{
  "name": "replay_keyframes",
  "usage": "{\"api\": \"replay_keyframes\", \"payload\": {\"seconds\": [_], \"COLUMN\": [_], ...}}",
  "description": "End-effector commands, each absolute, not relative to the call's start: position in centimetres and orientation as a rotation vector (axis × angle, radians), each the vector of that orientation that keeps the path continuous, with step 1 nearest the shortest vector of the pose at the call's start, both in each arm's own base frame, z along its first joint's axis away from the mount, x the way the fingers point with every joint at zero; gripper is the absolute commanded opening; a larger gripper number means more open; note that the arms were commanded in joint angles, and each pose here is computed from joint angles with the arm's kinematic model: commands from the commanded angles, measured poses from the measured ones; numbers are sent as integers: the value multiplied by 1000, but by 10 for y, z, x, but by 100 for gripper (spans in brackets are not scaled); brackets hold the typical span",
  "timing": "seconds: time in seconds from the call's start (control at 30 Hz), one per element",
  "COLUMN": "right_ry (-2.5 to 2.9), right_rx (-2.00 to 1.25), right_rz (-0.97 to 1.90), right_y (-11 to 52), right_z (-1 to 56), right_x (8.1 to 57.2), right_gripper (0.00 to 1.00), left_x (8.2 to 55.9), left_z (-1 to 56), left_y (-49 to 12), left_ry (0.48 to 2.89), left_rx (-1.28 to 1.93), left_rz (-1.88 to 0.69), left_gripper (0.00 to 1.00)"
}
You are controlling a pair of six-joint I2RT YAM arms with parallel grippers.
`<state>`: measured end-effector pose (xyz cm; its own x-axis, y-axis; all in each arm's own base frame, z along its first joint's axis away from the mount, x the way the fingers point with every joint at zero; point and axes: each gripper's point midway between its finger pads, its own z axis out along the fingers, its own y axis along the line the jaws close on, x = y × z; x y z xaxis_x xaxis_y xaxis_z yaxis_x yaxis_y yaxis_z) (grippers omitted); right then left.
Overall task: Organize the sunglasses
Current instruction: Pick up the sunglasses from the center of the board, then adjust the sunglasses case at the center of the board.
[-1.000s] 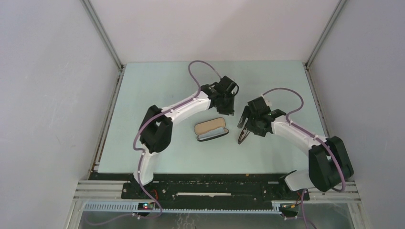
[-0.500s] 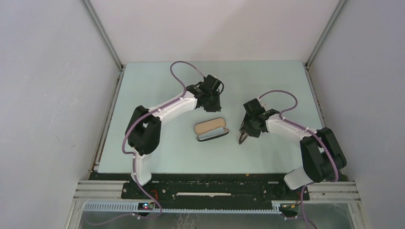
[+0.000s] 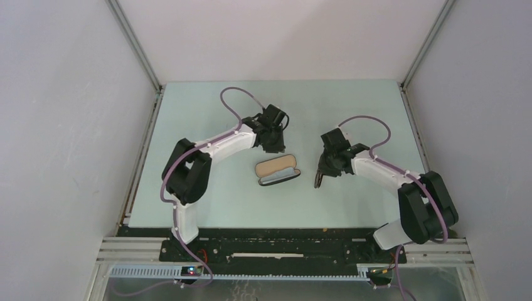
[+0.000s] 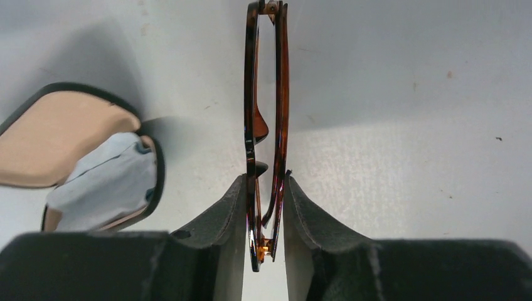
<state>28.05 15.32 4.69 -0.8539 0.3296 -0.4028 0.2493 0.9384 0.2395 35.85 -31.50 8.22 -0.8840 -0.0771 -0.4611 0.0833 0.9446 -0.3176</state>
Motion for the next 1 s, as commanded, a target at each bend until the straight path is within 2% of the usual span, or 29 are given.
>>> {"api": "replay_keyframes", "payload": {"seconds": [0.0, 0.23, 0.5, 0.8, 0.93, 0.97], "right_ry": [2536, 2401, 2245, 2156, 2188, 2195], "right_rx": [198, -183, -471, -547, -511, -502], "right_rz": [428, 709, 740, 734, 724, 728], "right_y": [176, 216, 234, 241, 241, 241], "right_z": [85, 138, 185, 198, 188, 186], "right_x": [296, 299, 308, 320, 327, 328], "right_gripper": [27, 30, 27, 28, 28, 28], "left_x": [368, 365, 335, 258, 236, 233], "left_z": [128, 132, 134, 103, 102, 102], "left_y": [-294, -250, -206, -201, -228, -234], "left_ry": [2495, 2514, 2502, 2569, 2548, 2524], "left_rx": [-66, -131, -260, -483, -616, -680], "left_rz": [-509, -458, -398, -517, -761, -818], "left_gripper": [31, 32, 33, 45, 48, 53]}}
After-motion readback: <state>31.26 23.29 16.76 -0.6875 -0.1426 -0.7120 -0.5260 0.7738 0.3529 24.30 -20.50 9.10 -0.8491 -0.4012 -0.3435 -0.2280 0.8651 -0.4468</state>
